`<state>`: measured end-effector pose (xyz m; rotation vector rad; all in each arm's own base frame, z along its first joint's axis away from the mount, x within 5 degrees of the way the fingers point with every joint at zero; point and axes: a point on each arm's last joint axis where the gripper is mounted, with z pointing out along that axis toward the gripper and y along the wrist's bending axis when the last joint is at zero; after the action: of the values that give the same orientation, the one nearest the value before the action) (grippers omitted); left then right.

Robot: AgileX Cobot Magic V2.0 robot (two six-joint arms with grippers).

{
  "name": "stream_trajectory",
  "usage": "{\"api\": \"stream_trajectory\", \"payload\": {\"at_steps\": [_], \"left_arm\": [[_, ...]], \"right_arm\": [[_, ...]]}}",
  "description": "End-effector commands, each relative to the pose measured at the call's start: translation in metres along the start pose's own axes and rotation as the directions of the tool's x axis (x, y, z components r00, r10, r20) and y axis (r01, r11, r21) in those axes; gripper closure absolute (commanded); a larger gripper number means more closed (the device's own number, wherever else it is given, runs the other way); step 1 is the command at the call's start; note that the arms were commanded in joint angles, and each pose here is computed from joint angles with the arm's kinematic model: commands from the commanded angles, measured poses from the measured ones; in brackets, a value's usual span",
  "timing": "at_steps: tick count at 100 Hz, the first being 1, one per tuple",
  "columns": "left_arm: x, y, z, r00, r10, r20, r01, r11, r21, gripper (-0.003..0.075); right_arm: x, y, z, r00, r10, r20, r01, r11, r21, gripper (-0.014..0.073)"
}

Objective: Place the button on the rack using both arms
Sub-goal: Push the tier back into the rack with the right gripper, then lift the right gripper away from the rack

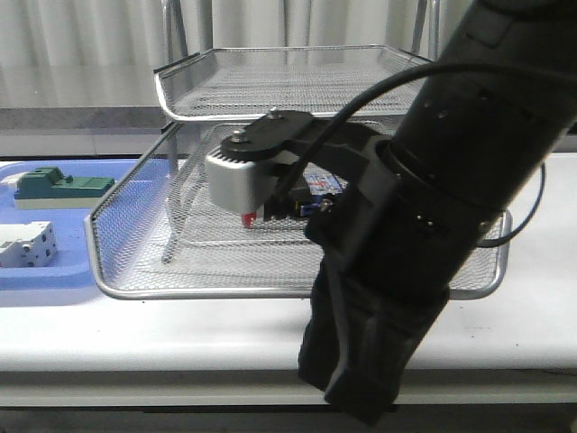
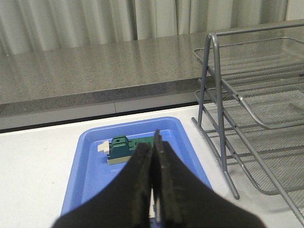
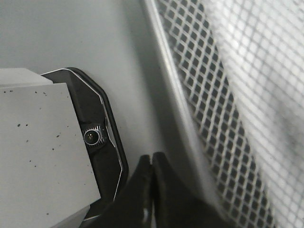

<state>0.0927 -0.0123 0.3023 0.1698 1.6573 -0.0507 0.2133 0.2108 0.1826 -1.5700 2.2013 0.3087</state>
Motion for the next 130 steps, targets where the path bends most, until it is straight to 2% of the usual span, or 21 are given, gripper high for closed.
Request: {"api": "stream_trajectory", "payload": {"at_steps": [1, 65, 80, 100, 118, 130], "left_arm": [[-0.015, 0.005, -0.001, 0.996, -0.024, 0.086, 0.028, 0.999, -0.045, 0.074], [-0.014, 0.004, -0.001, 0.996, -0.024, 0.081, 0.028, 0.999, -0.041, 0.074], [-0.014, 0.004, -0.001, 0.996, -0.024, 0.081, 0.028, 0.999, -0.041, 0.074], [-0.014, 0.004, -0.001, 0.996, -0.024, 0.081, 0.028, 0.999, -0.041, 0.074], [-0.014, 0.004, -0.001, 0.996, -0.024, 0.081, 0.028, 0.999, -0.041, 0.074], [-0.014, 0.004, -0.001, 0.996, -0.024, 0.081, 0.028, 0.999, -0.041, 0.074]], "right_arm": [[-0.021, -0.02, -0.012, 0.993, -0.047, 0.112, 0.033, 0.991, 0.129, 0.0664], [-0.019, -0.125, -0.025, 0.983, 0.095, 0.155, -0.139, 0.943, 0.302, 0.0664], [-0.017, -0.127, -0.028, 0.983, 0.104, 0.153, -0.147, 0.942, 0.301, 0.0664], [-0.015, -0.118, -0.031, 0.978, 0.169, 0.121, -0.192, 0.959, 0.21, 0.0659], [-0.019, -0.108, -0.061, 0.957, 0.235, 0.171, -0.267, 0.943, 0.199, 0.0655], [-0.018, -0.104, -0.089, 0.93, 0.288, 0.23, -0.338, 0.915, 0.22, 0.0655]]}}
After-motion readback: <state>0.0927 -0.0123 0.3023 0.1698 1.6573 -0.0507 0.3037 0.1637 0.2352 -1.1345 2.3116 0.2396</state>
